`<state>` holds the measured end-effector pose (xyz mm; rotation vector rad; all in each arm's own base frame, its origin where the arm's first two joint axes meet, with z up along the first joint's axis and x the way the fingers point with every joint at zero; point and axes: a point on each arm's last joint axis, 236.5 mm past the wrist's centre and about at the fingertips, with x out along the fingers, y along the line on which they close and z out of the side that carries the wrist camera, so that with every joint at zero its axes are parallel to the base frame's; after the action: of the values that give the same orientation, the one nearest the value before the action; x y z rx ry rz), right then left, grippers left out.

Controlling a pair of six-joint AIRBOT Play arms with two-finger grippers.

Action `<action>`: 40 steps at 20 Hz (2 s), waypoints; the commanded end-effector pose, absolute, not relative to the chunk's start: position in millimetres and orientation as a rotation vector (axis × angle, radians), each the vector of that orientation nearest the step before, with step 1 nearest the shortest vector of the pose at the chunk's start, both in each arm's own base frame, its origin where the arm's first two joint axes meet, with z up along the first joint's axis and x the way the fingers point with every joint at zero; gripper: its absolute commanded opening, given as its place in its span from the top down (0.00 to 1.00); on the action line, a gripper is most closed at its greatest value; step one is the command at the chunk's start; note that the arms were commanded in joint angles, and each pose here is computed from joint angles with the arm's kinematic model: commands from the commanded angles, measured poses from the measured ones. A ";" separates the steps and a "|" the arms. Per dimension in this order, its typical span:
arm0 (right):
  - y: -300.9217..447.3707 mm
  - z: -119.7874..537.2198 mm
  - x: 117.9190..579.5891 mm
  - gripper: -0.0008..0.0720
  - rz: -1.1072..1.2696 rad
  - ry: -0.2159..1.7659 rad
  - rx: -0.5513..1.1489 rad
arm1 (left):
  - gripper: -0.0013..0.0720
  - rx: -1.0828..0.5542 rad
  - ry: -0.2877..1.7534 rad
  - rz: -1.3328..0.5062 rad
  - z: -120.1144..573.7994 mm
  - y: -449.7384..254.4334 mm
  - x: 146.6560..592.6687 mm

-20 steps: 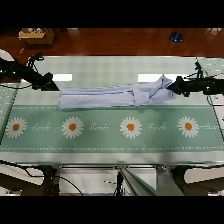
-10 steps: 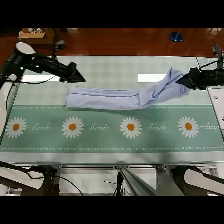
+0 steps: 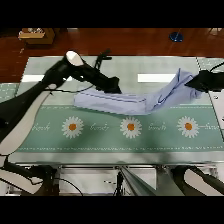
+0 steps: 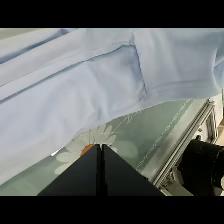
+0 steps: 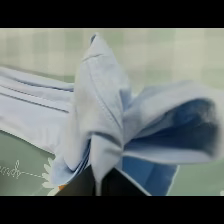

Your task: Fold the shirts.

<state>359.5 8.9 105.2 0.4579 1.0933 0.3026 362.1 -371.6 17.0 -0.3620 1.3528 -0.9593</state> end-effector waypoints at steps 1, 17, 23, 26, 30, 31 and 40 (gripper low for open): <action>8.8 115.4 350.5 0.97 0.283 1.086 0.450 | 0.95 -0.349 1.408 -0.992 -9.8 -421.8 327.8; 19.6 126.8 328.1 0.97 0.299 1.121 0.465 | 0.95 -0.724 1.512 -0.978 -69.5 -505.0 305.1; 57.7 142.4 334.0 0.97 0.417 1.082 0.506 | 0.96 -0.697 1.241 -0.936 21.9 -375.0 421.2; 108.1 143.9 348.1 0.97 0.471 1.038 0.418 | 0.96 -0.665 1.091 -0.846 86.3 -266.7 460.8; 190.0 145.0 385.4 0.97 0.523 0.908 0.416 | 0.96 -0.687 0.943 -0.746 161.4 -143.8 461.9; 211.8 139.3 391.5 0.97 0.539 0.899 0.430 | 0.95 -0.688 0.918 -0.723 173.5 -121.8 457.5; 395.0 27.5 375.8 0.52 0.658 1.037 0.611 | 0.95 -0.559 1.003 -0.654 160.7 -79.6 428.7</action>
<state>386.4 353.5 51.9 0.5526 1.0158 0.6390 437.6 -86.8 175.2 -0.6298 0.9467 -0.6882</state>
